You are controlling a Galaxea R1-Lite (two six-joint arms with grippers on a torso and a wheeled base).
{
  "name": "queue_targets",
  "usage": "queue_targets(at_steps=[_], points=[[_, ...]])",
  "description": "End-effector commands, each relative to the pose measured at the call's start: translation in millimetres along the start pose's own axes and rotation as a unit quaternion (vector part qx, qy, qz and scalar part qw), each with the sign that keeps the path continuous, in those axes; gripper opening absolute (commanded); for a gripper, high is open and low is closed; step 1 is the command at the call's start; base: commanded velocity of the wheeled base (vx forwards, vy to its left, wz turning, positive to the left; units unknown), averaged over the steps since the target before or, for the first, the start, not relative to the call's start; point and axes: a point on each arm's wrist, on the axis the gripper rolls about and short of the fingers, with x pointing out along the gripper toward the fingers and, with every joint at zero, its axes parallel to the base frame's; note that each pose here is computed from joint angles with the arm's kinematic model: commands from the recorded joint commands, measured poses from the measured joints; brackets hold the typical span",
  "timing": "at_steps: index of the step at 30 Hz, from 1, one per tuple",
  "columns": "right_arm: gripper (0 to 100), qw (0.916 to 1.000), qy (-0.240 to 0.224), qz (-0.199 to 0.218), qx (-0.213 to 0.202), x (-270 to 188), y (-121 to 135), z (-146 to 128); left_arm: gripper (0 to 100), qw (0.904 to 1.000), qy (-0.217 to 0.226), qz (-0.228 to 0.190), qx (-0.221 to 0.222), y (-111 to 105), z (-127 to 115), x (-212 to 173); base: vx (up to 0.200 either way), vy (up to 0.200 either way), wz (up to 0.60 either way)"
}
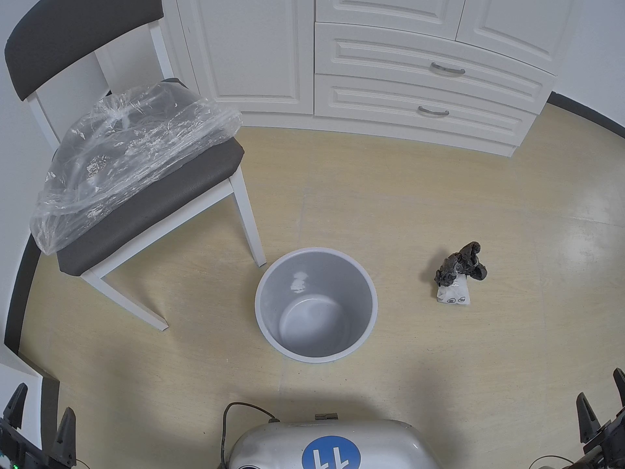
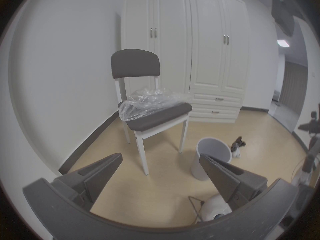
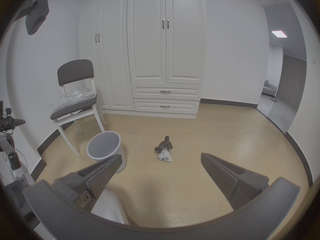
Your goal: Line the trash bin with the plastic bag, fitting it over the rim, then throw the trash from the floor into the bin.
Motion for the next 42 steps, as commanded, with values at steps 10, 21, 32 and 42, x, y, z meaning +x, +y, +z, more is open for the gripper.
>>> queue_targets(at_steps=[10,21,32,42], points=[[100,0.9956,-0.088,0.029,-0.014,-8,1,60,100,0.9956,-0.077,-0.053,0.001,-2,29,-7,0.0,0.0,0.0],[100,0.9976,-0.046,0.029,0.043,73,-1,146,100,0.9925,0.036,0.103,0.056,4,94,37,0.0,0.0,0.0],[100,0.9924,-0.081,-0.016,0.092,164,21,208,100,0.9693,0.087,0.16,0.166,8,137,76,0.0,0.0,0.0],[100,0.9921,-0.035,0.048,0.11,174,50,182,100,0.9345,0.181,0.215,0.218,25,143,120,0.0,0.0,0.0]])
